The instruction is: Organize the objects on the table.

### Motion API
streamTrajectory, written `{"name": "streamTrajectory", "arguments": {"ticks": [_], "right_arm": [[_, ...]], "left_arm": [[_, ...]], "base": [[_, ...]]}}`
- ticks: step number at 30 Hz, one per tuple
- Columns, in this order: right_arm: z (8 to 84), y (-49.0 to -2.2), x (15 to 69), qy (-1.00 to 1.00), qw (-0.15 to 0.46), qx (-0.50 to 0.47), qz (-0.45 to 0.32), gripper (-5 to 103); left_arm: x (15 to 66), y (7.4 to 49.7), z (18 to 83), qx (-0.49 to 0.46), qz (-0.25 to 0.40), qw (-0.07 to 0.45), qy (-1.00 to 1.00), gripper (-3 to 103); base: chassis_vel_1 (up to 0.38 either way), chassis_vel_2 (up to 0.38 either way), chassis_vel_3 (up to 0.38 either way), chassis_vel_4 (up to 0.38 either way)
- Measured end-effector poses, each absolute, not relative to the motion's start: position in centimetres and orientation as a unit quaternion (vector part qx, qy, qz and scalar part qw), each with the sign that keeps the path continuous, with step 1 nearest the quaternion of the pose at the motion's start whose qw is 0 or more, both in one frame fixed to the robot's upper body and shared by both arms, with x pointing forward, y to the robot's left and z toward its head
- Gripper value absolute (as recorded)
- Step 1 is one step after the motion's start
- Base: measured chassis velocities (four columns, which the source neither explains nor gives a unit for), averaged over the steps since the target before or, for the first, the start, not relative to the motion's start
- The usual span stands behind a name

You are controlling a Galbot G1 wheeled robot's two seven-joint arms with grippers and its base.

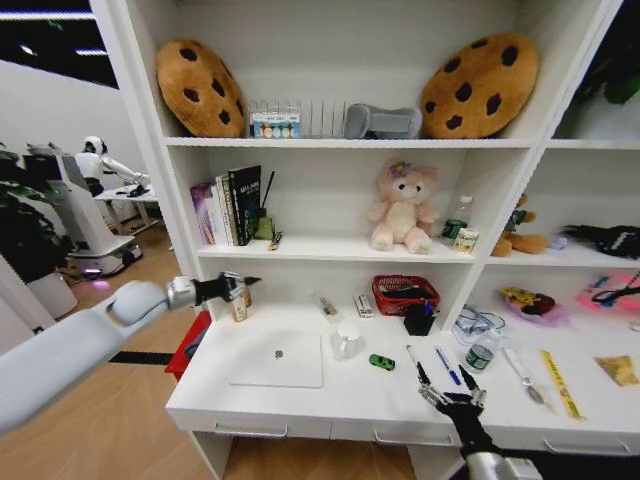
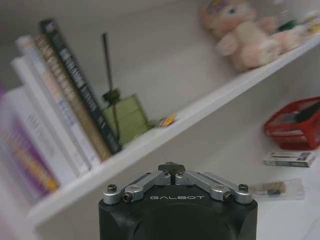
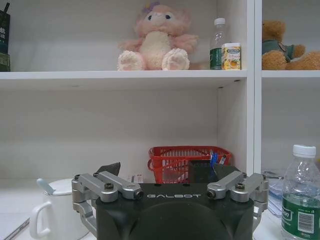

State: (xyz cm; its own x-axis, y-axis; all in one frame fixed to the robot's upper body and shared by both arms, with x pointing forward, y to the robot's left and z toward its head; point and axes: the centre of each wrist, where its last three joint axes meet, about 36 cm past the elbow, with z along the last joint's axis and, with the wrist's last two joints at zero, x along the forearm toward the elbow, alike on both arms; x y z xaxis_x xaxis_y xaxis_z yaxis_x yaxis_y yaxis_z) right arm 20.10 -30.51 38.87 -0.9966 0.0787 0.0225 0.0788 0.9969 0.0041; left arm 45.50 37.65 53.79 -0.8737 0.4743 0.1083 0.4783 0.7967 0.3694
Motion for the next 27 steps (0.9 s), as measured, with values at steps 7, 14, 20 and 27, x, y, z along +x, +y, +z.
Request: {"name": "streamTrajectory", "arguments": {"ticks": [7,14,20,27], "right_arm": [[39.6,-31.2,18.2,-0.998,0.019,-0.064,0.005,100],[40.2,-32.0,18.3,-0.998,0.035,-0.059,-0.007,100],[39.8,-32.1,19.1,-0.998,0.043,-0.038,-0.019,100],[39.7,-31.5,20.2,-0.999,0.048,-0.015,-0.013,100]], "left_arm": [[39.5,34.8,50.8,-0.107,-0.057,0.108,-0.987,19],[34.8,38.7,49.7,-0.036,-0.06,0.103,-0.992,41],[28.5,42.8,47.5,-0.009,-0.061,0.096,-0.993,63],[22.7,43.8,46.4,0.035,-0.043,0.09,-0.994,84]], "base": [[0.0,0.0,0.0,0.0],[0.0,0.0,0.0,0.0],[0.0,0.0,0.0,0.0],[0.0,0.0,0.0,0.0]]}}
